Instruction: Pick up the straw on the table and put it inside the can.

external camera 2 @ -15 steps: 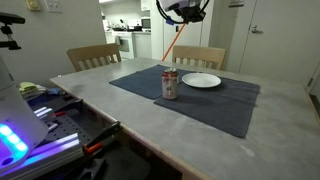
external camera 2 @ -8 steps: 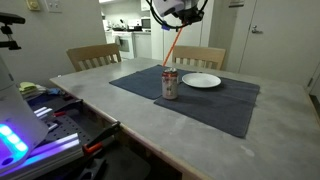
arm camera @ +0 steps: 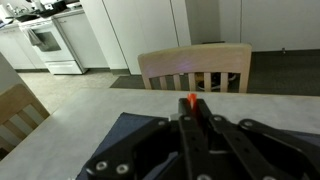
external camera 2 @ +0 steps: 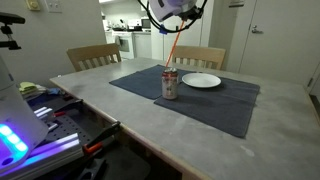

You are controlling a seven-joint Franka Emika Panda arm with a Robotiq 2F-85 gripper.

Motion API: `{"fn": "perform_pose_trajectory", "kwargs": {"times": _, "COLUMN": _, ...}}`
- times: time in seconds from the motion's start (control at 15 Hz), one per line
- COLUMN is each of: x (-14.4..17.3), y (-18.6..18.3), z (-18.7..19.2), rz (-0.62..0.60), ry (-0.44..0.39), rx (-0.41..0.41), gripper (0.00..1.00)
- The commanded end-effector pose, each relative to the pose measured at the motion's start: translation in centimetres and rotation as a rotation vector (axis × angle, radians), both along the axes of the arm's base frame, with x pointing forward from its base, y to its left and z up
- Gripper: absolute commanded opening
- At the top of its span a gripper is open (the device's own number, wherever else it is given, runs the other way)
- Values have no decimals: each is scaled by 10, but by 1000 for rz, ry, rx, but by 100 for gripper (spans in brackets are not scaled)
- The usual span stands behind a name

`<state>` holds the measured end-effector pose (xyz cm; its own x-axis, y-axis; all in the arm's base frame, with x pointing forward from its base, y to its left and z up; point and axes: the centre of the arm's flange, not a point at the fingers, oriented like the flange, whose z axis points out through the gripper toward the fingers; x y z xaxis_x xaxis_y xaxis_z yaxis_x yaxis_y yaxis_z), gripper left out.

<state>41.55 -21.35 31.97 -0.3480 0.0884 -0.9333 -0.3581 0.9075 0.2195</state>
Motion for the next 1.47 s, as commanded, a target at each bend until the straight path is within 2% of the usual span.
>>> {"fn": "perform_pose_trajectory", "kwargs": {"times": 0.0, "x": -2, "y": 2, "z": -4, "rz": 5, "ry": -61, "rx": 0, "gripper": 2}}
{"fn": "perform_pose_trajectory", "kwargs": {"times": 0.47, "x": -6, "y": 1, "z": -15, "rz": 12, "ry": -136, "rx": -45, "gripper": 2}}
{"fn": "perform_pose_trajectory", "kwargs": {"times": 0.8, "x": -19, "y": 3, "z": -28, "rz": -12, "ry": -134, "rx": -32, "gripper": 2}}
{"fn": "perform_pose_trajectory", "kwargs": {"times": 1.4, "x": -19, "y": 1, "z": -46, "rz": -19, "ry": -181, "rx": -7, "gripper": 2}}
